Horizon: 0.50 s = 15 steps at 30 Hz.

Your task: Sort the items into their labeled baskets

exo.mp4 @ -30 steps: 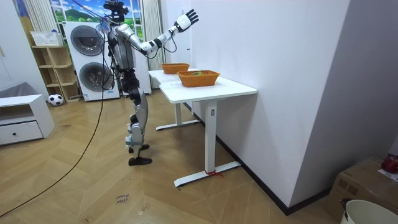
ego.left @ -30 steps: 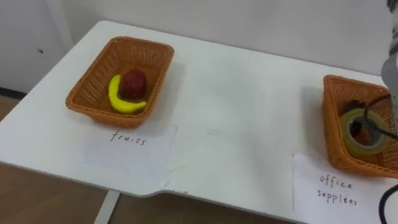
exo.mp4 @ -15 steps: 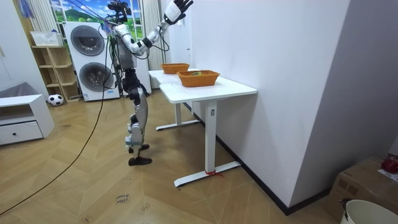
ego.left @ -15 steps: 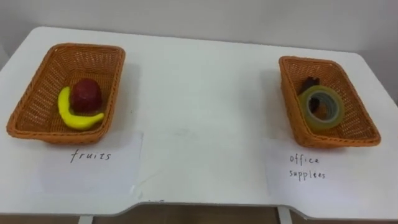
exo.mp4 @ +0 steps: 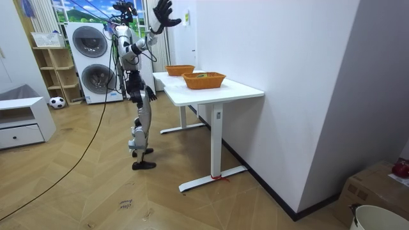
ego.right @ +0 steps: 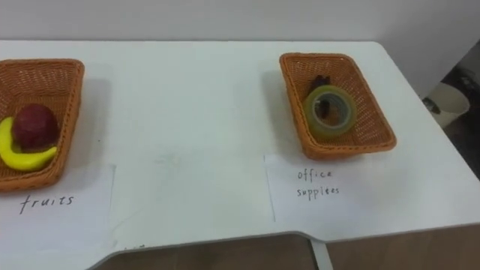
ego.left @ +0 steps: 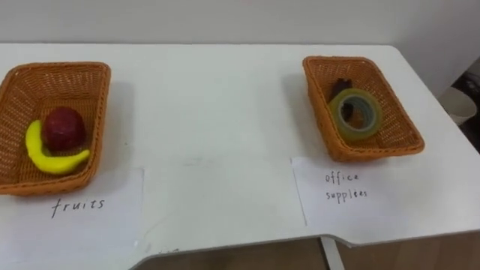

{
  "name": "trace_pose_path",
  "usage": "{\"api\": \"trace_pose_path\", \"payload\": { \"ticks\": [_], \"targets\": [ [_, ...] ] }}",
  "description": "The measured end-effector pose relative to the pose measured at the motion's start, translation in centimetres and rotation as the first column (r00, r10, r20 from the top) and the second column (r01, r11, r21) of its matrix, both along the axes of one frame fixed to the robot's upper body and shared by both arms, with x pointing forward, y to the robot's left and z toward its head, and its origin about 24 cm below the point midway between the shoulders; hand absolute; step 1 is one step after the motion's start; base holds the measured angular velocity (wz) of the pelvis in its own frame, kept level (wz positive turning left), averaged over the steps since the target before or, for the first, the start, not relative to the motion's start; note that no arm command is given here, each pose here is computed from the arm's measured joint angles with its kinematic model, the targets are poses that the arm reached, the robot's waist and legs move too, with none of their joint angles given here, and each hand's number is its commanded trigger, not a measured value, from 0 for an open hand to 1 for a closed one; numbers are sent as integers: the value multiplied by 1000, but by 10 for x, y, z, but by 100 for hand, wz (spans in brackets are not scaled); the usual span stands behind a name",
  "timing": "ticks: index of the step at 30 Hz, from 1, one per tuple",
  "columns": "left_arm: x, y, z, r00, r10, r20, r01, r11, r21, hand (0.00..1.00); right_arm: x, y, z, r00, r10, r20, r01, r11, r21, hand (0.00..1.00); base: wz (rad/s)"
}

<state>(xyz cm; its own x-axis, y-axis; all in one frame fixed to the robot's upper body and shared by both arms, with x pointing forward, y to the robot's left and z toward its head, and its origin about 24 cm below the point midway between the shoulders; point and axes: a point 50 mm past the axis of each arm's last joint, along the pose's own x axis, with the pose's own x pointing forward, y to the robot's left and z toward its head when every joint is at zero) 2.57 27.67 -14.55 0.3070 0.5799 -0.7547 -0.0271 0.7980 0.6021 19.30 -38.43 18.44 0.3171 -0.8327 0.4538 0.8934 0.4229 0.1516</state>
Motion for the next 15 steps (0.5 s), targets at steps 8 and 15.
{"api": "trace_pose_path", "payload": {
  "ticks": [8,15],
  "targets": [
    [11,-4,1,999,-32,24,32,999,4,0,-25,-15,-68,988,-87,-127,117,961,250,0,-1],
    [10,-7,0,999,-40,16,40,999,-4,0,-48,-14,-139,946,-140,-291,264,855,447,0,0]
  ]
}}
